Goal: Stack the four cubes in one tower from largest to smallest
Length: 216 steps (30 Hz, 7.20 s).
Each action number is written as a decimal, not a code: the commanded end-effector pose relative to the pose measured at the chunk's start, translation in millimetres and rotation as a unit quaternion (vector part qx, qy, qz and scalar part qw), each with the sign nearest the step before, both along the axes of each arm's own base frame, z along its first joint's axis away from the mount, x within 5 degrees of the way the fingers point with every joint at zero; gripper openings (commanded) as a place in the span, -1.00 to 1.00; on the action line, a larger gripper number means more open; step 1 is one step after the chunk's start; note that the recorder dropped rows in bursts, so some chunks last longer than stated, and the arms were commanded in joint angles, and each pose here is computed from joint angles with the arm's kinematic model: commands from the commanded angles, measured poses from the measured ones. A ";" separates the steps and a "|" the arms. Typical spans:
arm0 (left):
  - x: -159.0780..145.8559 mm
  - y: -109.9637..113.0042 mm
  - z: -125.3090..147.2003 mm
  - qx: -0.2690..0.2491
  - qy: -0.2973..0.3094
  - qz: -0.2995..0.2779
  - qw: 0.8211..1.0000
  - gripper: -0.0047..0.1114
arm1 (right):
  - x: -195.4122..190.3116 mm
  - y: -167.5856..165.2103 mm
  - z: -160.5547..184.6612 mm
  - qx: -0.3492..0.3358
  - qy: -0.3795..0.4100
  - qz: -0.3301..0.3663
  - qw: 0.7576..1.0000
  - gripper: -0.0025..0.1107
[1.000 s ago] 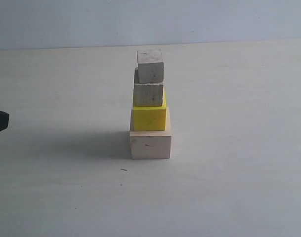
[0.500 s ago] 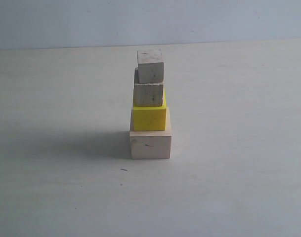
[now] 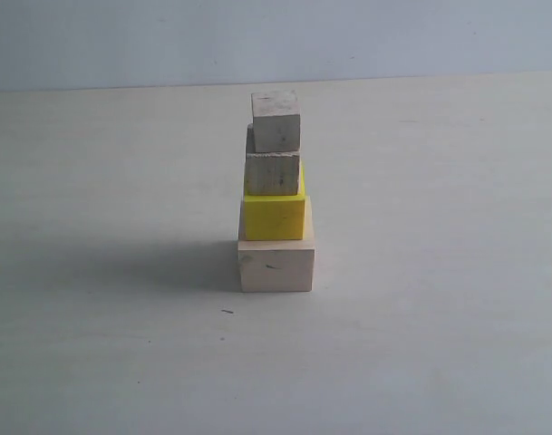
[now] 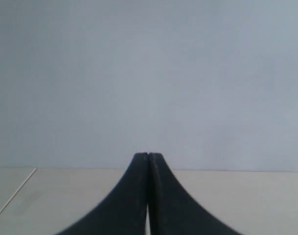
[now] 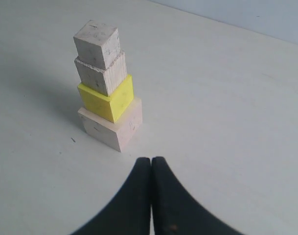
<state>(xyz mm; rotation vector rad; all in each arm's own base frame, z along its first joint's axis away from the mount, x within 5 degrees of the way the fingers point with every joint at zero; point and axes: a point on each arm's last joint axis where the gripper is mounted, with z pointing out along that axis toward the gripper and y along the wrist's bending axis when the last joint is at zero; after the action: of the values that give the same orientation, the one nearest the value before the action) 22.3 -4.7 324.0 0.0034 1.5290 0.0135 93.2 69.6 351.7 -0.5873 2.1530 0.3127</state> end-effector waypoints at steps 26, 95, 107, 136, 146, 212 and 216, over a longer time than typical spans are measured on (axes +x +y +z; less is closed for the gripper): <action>33.2 5.9 -113.0 -0.123 0.015 0.018 0.992 -0.92 | -0.8 0.3 -1.1 0.000 0.000 0.005 1.000 -0.96; 30.8 7.6 -143.1 0.000 0.156 0.032 0.987 -0.92 | -0.8 0.3 -1.1 -0.001 -0.001 0.005 1.000 -0.96; 30.9 7.9 -142.8 -0.012 0.153 0.035 0.987 -0.92 | -0.8 0.3 -1.1 -0.001 -0.001 0.005 1.000 -0.96; 30.9 7.9 -142.8 -0.011 0.153 0.034 0.987 -0.92 | -12.8 -47.6 20.5 0.071 -0.102 -0.153 0.980 -0.96; 30.9 7.9 -142.8 -0.011 0.153 0.034 0.987 -0.92 | -44.6 -77.5 -21.9 0.100 -0.253 -0.305 0.913 -0.96; 30.9 7.9 -142.8 -0.010 0.153 0.034 0.988 -0.92 | -38.8 -63.7 -164.2 0.065 -0.212 -0.212 0.952 -0.96; 30.9 7.9 -142.8 -0.010 0.153 0.034 0.988 -0.92 | -39.6 -65.6 -168.9 0.063 -0.185 -0.227 0.954 -0.96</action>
<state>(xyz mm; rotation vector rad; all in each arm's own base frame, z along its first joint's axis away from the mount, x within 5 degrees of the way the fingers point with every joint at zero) 53.1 3.2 181.3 -0.0567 1.8492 0.0621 53.9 5.0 184.7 -0.0676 1.8123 0.0801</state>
